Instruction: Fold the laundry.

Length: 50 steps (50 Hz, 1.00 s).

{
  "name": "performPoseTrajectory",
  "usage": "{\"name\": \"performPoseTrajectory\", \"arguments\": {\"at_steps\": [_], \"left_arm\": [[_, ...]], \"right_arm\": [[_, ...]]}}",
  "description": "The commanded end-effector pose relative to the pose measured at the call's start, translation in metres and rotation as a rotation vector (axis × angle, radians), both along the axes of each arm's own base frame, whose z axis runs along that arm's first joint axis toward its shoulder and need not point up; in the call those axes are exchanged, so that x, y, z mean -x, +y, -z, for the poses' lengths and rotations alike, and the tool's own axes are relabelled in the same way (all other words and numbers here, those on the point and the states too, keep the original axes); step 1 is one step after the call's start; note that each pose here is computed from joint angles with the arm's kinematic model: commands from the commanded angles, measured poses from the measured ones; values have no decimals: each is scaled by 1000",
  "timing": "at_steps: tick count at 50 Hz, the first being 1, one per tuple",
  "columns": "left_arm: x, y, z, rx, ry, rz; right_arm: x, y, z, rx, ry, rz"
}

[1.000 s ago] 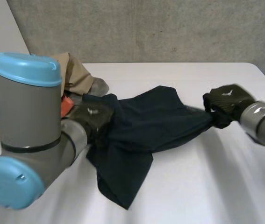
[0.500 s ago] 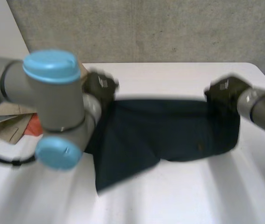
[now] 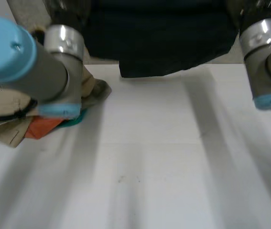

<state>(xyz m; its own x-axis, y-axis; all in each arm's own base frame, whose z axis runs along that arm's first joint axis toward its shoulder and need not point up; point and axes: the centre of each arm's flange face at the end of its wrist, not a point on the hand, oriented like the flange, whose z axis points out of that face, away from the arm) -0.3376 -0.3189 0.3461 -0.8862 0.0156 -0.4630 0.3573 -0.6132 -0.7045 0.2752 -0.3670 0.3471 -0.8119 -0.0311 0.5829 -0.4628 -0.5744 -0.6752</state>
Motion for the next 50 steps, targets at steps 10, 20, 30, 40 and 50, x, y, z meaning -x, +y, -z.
{"name": "performPoseTrajectory", "arguments": {"at_steps": [10, 20, 30, 40, 50], "left_arm": [[-15, 75, 175, -544, -355, 11], [-59, 158, 170, -824, -624, -7], [-78, 225, 179, -1004, -897, 82], [-64, 217, 162, -895, -954, 103], [-17, 118, 161, -749, -746, 7]], "right_arm": [[14, 48, 175, -676, 253, -10], [47, 126, 168, -1095, 440, -7], [67, 179, 179, -1262, 734, -56], [69, 178, 174, -1233, 721, -53], [64, 135, 162, -1059, 590, 16]]}}
